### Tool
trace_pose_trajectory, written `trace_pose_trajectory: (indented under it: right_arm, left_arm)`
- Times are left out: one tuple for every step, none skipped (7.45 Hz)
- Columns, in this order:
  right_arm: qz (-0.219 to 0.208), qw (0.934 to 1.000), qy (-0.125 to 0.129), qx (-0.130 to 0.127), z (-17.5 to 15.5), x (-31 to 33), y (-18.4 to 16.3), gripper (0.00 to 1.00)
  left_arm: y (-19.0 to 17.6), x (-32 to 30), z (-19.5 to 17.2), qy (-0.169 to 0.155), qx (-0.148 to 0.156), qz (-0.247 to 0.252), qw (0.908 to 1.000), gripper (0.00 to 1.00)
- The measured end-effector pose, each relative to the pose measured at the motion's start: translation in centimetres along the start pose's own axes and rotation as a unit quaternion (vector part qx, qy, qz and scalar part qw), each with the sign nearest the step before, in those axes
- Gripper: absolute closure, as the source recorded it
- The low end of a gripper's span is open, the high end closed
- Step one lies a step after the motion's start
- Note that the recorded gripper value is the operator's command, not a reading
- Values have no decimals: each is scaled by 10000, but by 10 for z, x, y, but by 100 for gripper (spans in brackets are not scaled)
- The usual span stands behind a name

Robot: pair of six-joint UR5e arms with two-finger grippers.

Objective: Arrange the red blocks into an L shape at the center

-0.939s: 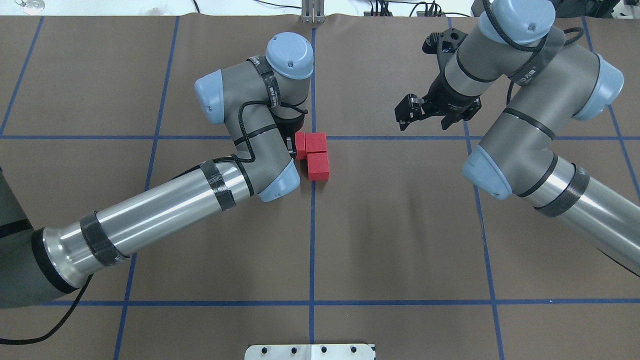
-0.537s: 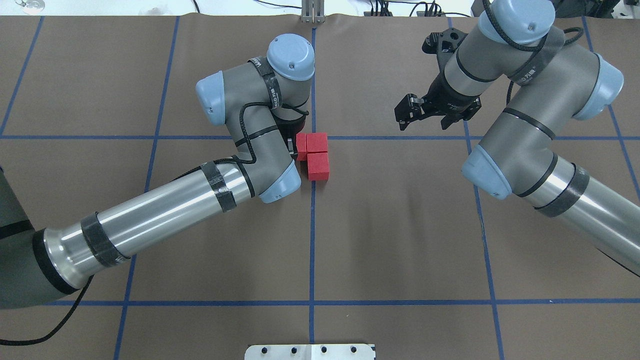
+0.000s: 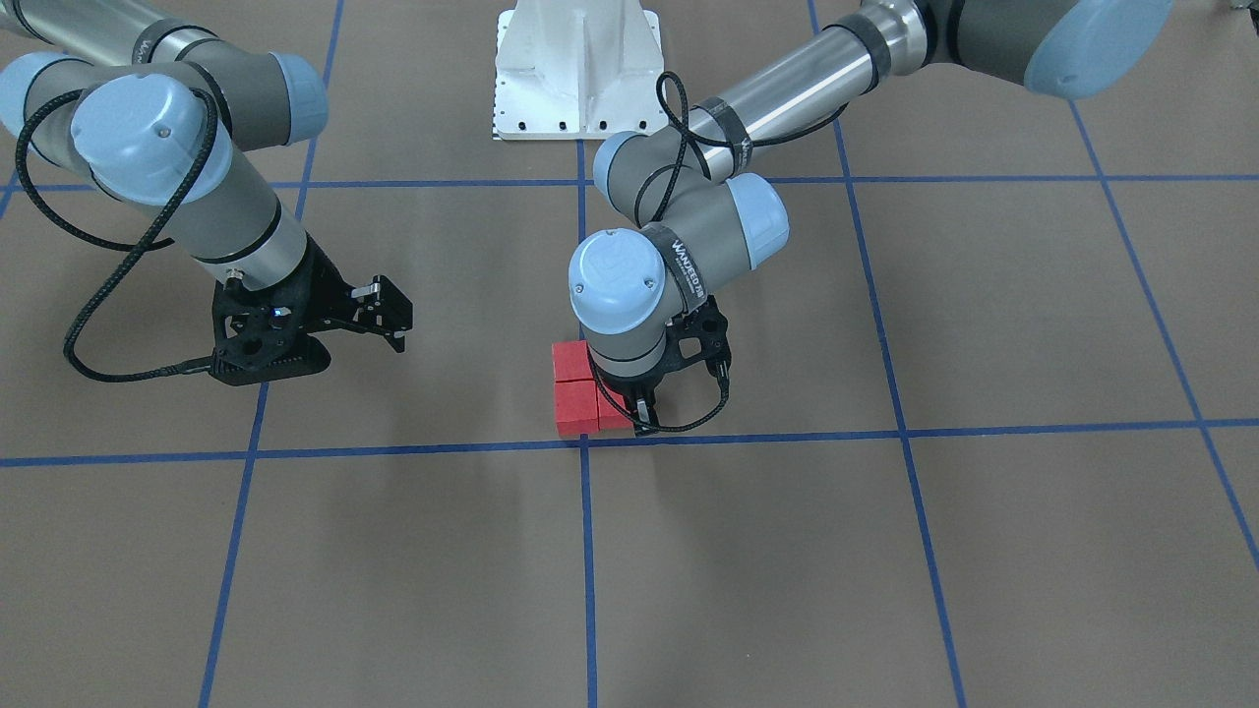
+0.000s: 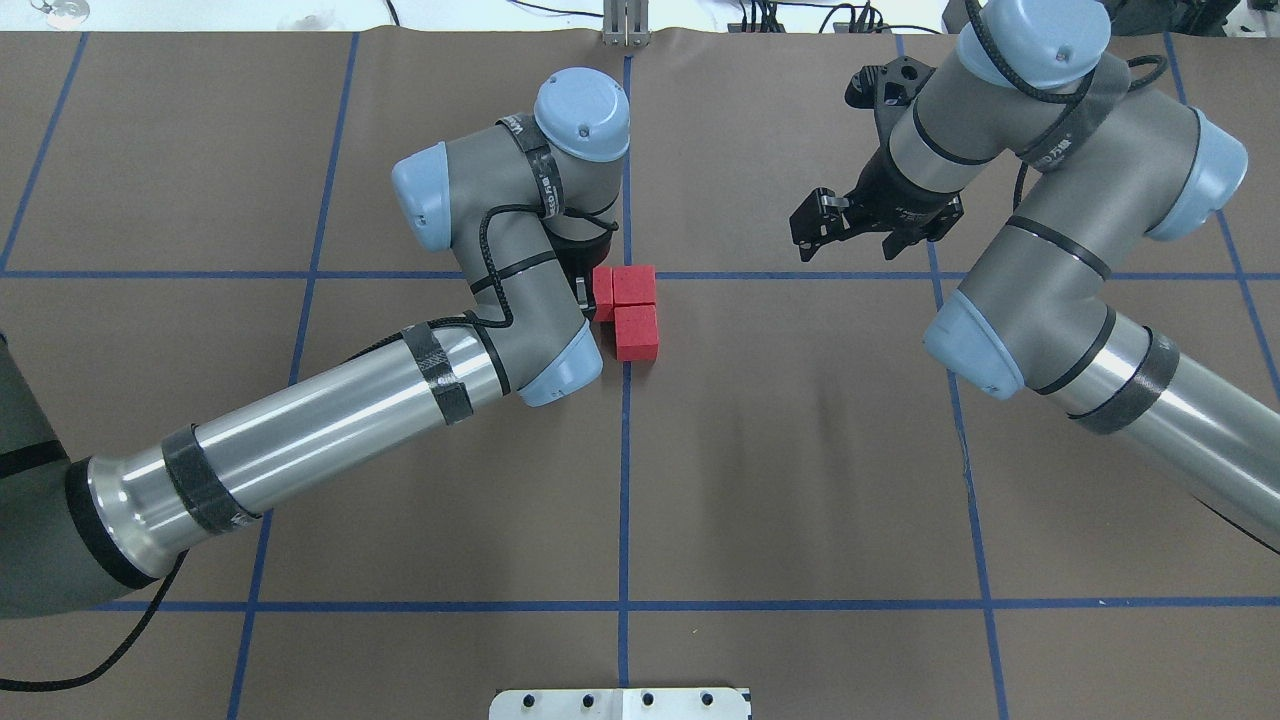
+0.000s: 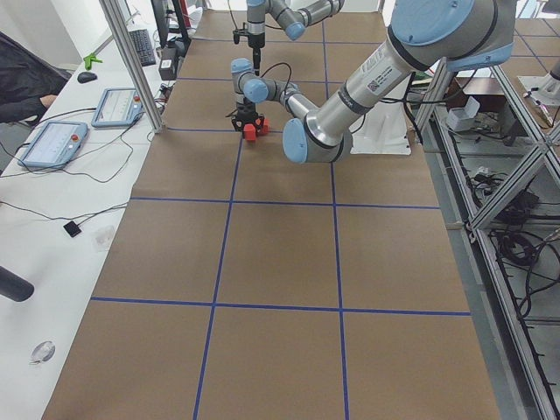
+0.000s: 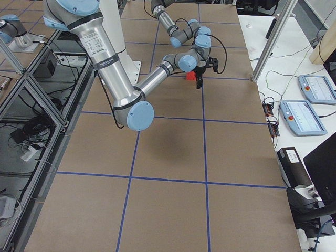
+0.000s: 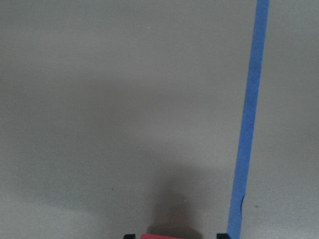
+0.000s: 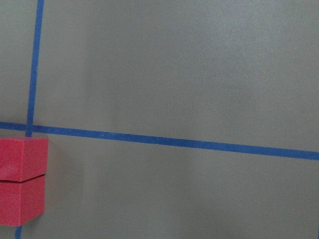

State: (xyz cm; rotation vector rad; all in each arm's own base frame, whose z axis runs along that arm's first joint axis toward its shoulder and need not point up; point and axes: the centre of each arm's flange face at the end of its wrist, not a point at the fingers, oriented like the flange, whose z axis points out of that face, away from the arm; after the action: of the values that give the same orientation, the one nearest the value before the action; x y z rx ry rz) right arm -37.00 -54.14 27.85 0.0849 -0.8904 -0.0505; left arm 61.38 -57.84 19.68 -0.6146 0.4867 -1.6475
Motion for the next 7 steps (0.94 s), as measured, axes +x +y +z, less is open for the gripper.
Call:
trace_pose_trajectory:
  right_arm:
    - [-2,10000,-2,1,0,0,0,1]
    - [-4,10000,-4,3,0,-1,0,1]
    - [-5,10000,-4,5,0,-1,0,1]
    - [-7,10000,-4,9,0,0,0,1]
    - [-11,10000,-3,14,-1,0,-1,1]
    - [-13,10000,-1,20,-2,1,-2,1]
    - [-13,10000,1,22,-2,2,-2,1]
  left_arm:
    - [0,0,0,0,1,-2,10000,38]
    - [0,0,0,-1,2,-3,10000,37]
    - [0,0,0,0,-1,-4,10000,24]
    - [0,0,0,3,-7,-5,10000,1]
    - [1,-1,0,-1,-12,3,10000,1]
    - [3,-3,-1,-5,-20,17,10000,1]
    - [5,-5,-1,-7,-28,28,10000,1]
